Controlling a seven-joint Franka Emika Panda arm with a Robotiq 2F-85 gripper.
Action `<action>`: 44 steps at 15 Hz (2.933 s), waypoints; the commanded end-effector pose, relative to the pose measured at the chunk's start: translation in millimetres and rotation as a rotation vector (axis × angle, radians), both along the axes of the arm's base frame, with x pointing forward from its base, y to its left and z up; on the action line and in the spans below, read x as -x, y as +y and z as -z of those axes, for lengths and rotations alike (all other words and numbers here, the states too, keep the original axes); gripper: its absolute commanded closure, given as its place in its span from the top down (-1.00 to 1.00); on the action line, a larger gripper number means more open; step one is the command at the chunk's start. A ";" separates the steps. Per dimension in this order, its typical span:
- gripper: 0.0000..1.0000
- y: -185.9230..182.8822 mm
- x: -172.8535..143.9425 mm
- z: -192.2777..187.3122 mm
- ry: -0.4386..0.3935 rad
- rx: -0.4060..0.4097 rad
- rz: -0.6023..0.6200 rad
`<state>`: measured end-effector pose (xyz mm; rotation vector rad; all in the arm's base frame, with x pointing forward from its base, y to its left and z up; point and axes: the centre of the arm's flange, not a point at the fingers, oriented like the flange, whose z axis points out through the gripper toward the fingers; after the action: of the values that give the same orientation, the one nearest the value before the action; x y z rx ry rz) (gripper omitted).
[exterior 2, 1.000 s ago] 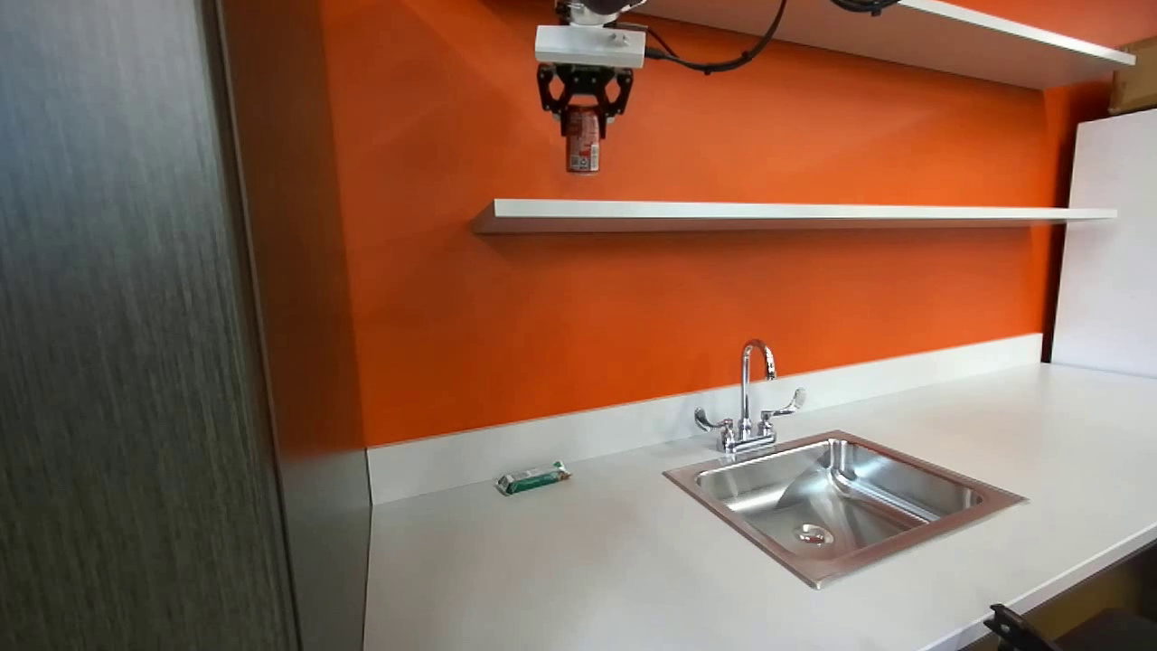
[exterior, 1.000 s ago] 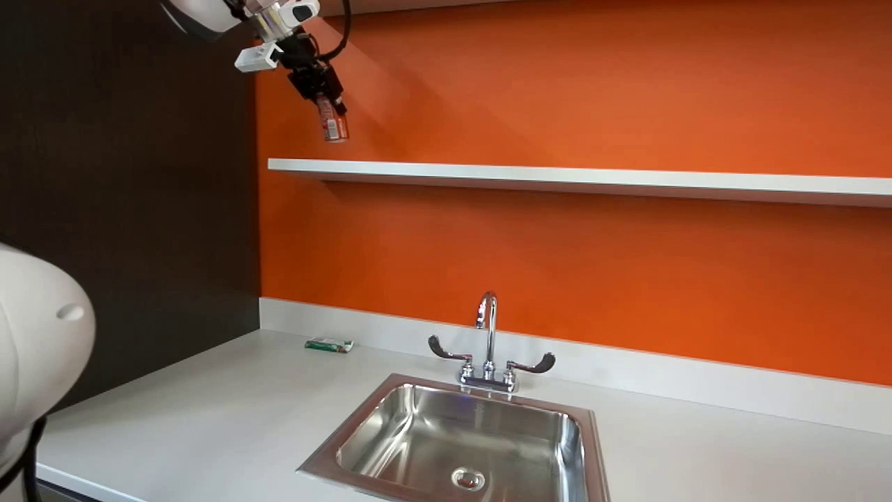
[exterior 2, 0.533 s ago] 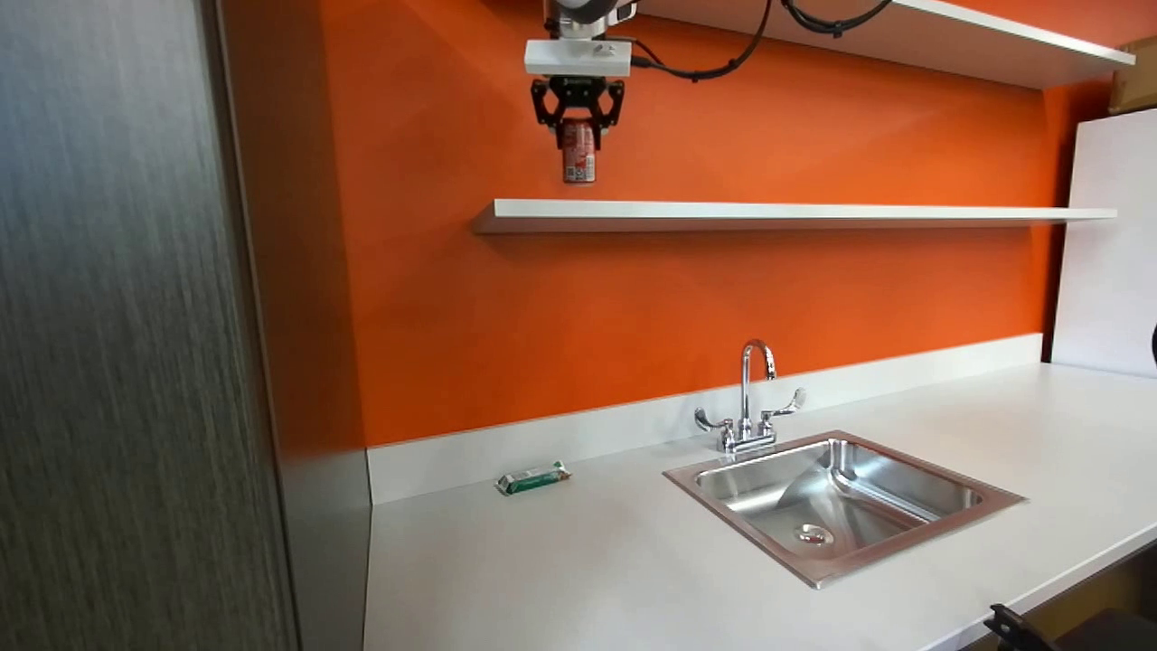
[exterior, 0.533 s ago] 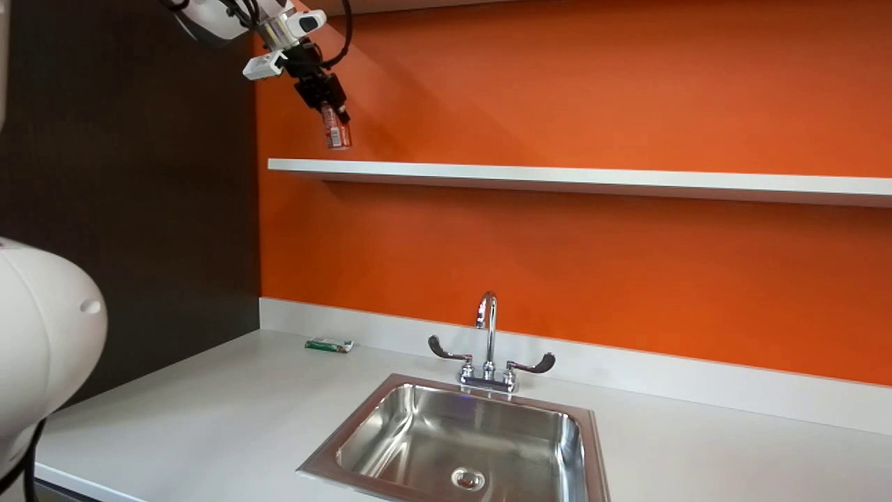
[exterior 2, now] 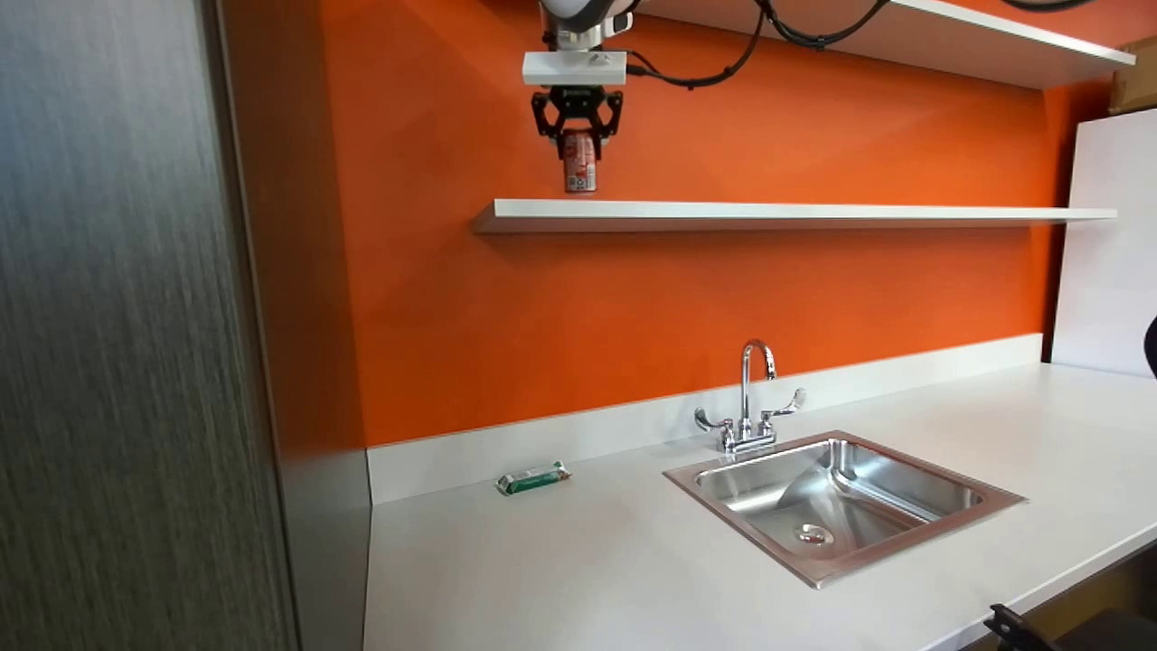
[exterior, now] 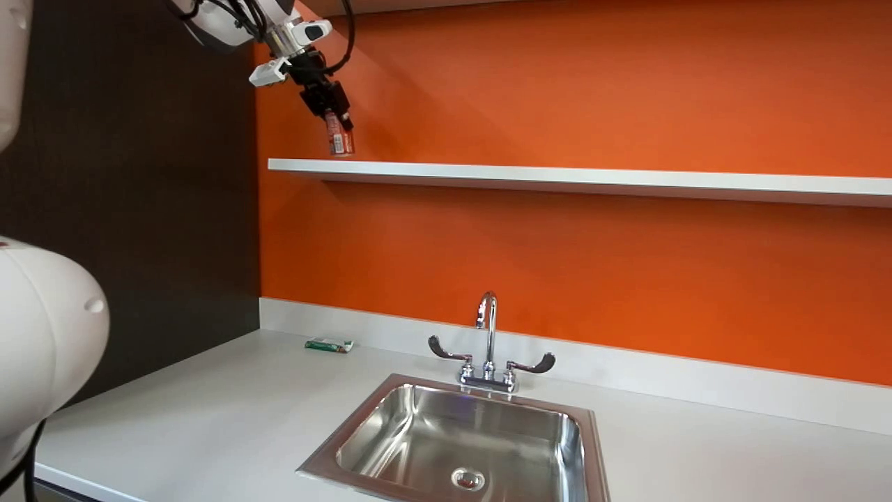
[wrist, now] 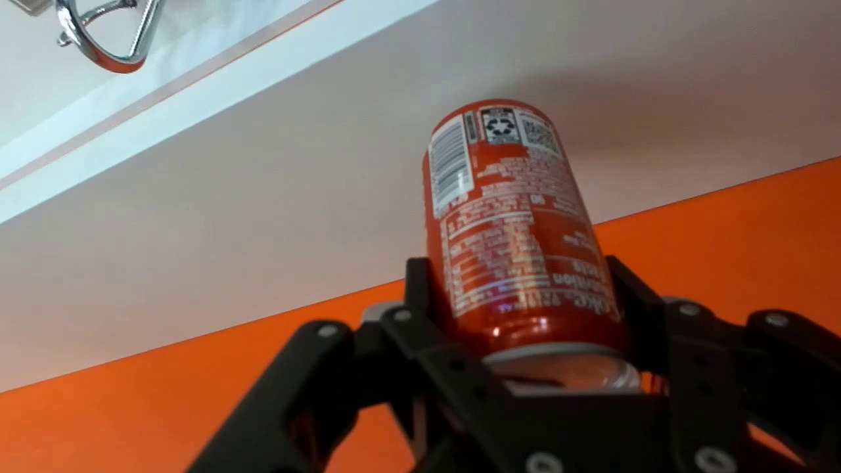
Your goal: Put the red can on the bottom shelf
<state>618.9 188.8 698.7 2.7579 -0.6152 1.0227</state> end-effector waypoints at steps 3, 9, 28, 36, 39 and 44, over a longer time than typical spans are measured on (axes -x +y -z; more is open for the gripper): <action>-0.23 -2.1 -14.8 -8.2 0.046 -0.018 -0.004; -0.23 -3.7 -21.9 -5.7 0.057 -0.026 0.006; 1.00 -7.1 -9.9 -9.2 0.054 -0.034 0.006; 1.00 -8.2 17.3 -16.0 0.038 -0.028 0.006; 1.00 -6.7 30.7 -17.5 0.040 -0.023 -0.001; 1.00 -2.4 53.0 -12.8 0.052 -0.010 -0.017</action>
<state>594.7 189.5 716.8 2.7737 -0.6249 0.9643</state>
